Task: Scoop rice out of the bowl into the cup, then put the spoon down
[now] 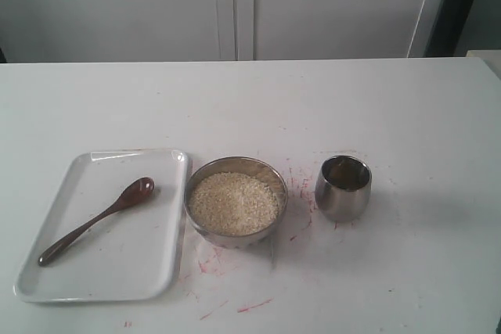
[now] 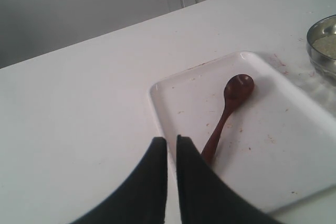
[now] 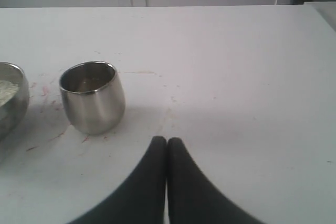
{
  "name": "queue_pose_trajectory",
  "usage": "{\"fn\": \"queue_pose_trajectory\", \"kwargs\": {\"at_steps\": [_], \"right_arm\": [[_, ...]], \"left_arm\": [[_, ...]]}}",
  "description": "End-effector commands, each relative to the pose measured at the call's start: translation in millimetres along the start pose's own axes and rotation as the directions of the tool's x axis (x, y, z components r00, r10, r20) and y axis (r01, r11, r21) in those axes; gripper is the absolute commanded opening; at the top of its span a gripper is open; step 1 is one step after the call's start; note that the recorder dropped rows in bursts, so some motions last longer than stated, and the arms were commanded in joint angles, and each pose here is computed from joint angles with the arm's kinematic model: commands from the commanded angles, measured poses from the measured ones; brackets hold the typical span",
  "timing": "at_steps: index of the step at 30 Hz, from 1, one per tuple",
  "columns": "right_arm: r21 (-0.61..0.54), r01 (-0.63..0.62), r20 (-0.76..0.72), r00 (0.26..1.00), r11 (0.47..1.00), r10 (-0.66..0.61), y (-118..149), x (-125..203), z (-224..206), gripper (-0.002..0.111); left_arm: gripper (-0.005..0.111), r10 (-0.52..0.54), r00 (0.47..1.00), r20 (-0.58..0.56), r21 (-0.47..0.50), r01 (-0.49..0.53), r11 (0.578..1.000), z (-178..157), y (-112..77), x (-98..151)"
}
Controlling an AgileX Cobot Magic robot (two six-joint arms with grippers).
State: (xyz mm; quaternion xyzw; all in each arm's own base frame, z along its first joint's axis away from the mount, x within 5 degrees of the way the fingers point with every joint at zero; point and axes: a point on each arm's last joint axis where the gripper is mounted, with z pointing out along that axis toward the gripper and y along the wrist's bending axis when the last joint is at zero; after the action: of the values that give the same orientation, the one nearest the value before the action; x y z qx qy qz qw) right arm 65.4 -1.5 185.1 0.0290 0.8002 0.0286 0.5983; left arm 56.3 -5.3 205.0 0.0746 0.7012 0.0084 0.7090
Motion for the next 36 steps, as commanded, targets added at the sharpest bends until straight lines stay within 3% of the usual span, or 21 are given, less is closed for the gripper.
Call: {"fn": "queue_pose_trajectory", "kwargs": {"at_steps": [1,15,36], "right_arm": [[0.062,0.029,0.005,1.000,0.998,-0.029,-4.3,1.0,-0.3,0.000],[0.099,0.156,-0.010,0.988,0.983,-0.156,-6.9,1.2,-0.6,0.000],[0.175,0.131,0.000,0.991,0.976,-0.133,-11.9,0.4,-2.5,0.000]], "left_arm": [[0.014,-0.005,1.000,0.005,-0.002,0.005,1.000,-0.1,0.2,-1.3],[0.014,-0.005,1.000,0.005,-0.002,0.005,1.000,-0.1,0.2,-1.3],[0.014,-0.005,1.000,0.005,-0.002,0.005,1.000,-0.1,0.2,-1.3]]}}
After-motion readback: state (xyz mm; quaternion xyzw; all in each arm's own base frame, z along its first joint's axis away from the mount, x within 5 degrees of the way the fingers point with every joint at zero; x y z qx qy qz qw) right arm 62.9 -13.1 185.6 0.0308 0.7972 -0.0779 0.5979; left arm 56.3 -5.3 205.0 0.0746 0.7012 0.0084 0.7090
